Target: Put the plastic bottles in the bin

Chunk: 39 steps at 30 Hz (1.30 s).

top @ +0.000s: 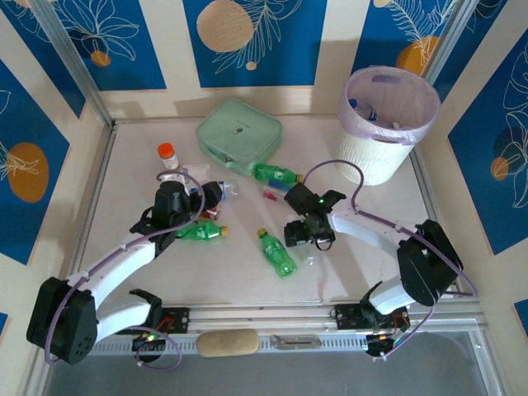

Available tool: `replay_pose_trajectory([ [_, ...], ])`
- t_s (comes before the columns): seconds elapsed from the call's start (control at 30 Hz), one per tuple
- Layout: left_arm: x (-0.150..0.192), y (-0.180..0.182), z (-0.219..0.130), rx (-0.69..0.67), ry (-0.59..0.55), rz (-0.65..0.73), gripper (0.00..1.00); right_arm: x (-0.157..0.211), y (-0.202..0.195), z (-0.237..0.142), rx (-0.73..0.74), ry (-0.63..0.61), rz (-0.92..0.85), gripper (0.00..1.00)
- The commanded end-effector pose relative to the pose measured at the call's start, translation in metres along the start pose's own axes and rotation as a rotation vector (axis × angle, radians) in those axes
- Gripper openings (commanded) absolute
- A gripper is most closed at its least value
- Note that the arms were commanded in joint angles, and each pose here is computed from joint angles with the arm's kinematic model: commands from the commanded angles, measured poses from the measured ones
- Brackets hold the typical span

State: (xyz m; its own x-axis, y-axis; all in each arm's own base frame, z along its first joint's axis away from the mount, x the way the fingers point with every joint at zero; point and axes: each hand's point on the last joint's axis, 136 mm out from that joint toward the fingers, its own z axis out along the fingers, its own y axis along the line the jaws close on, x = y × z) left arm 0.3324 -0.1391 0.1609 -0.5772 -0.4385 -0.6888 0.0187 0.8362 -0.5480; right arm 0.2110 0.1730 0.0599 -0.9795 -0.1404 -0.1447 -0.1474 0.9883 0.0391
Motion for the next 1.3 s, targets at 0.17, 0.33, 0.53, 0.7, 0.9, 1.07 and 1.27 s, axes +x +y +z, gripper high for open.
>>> replay_pose_trajectory([
  [0.17,-0.003,-0.001,-0.003,0.019,-0.013,-0.009,1.00,0.008,0.015,0.037,0.026,0.087,-0.028,0.83],
  [0.33,-0.002,0.002,-0.007,0.008,-0.021,-0.004,1.00,0.008,0.015,0.047,0.074,0.108,-0.057,0.77],
  [0.53,0.000,0.003,-0.007,0.009,-0.019,-0.004,1.00,0.004,0.021,0.048,0.059,0.100,-0.062,0.50],
  [0.7,-0.001,0.003,-0.007,0.008,-0.022,-0.002,1.00,-0.006,0.026,0.037,0.048,0.059,-0.079,0.44],
  [0.9,0.002,0.003,-0.005,0.016,-0.011,-0.011,1.00,-0.031,0.040,0.012,-0.017,-0.033,-0.091,0.43],
  [1.07,0.003,0.002,-0.005,0.025,-0.006,-0.014,1.00,-0.066,0.060,-0.026,-0.167,-0.159,-0.092,0.43],
  [1.27,0.008,0.000,-0.004,0.044,0.008,-0.014,1.00,-0.129,0.060,-0.095,-0.373,-0.355,-0.044,0.43],
])
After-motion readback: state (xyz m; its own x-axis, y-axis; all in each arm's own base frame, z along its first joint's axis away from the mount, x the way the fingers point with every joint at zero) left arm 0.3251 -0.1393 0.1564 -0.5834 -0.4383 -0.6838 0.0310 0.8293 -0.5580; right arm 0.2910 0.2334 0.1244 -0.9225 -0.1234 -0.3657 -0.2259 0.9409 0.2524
